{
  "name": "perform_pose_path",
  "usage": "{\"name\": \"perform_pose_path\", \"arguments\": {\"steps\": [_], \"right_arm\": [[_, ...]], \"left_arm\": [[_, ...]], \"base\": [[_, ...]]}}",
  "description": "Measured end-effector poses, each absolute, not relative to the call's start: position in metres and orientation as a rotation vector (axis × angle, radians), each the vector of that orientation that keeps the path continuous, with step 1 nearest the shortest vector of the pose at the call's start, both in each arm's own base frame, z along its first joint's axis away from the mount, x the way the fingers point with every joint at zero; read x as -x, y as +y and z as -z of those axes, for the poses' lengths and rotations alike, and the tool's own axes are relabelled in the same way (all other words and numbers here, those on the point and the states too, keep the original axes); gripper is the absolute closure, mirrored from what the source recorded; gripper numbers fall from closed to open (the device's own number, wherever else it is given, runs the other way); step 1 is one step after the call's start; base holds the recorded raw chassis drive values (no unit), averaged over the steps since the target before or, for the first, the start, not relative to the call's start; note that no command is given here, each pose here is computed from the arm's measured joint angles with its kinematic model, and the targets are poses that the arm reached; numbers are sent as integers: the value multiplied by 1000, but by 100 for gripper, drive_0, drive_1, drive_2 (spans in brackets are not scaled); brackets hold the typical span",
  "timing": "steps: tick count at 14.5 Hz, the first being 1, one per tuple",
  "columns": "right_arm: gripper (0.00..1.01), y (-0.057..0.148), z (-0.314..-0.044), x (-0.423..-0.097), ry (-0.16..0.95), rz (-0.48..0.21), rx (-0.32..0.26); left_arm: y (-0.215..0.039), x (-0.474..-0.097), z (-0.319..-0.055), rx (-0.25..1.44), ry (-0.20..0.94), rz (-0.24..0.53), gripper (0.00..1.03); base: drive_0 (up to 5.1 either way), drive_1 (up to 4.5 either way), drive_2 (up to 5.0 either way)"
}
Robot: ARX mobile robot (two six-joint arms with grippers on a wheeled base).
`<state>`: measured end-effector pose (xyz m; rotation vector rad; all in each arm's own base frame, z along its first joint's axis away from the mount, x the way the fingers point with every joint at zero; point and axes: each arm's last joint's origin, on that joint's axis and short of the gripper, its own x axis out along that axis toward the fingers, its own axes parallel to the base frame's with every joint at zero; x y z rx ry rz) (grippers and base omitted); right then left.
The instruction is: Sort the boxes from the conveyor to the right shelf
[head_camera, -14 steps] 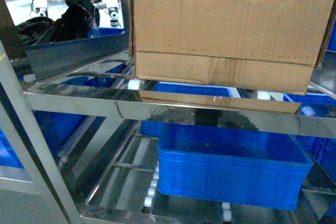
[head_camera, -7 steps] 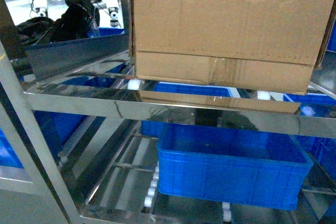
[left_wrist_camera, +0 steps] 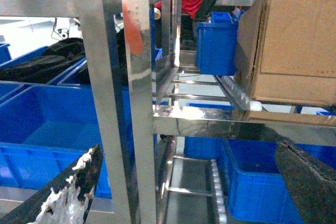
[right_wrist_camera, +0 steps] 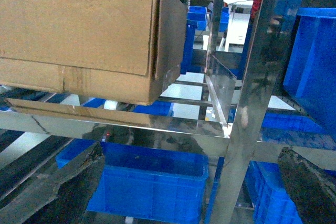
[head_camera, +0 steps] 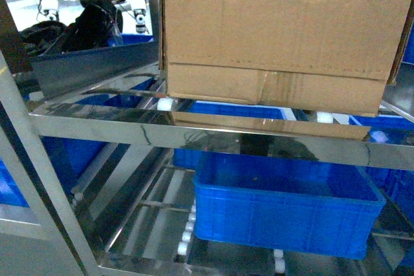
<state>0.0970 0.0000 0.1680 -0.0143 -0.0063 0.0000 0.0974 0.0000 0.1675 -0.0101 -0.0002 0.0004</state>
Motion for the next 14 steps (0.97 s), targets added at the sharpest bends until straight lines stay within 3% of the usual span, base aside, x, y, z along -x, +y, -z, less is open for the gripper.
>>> {"name": "perform_pose_path", "arguments": {"steps": [14], "right_arm": [[3, 0, -168, -97, -6, 0, 14]], "left_arm": [[0, -97, -168, 10, 0, 0, 5]], "base": [[0, 0, 0]]}}
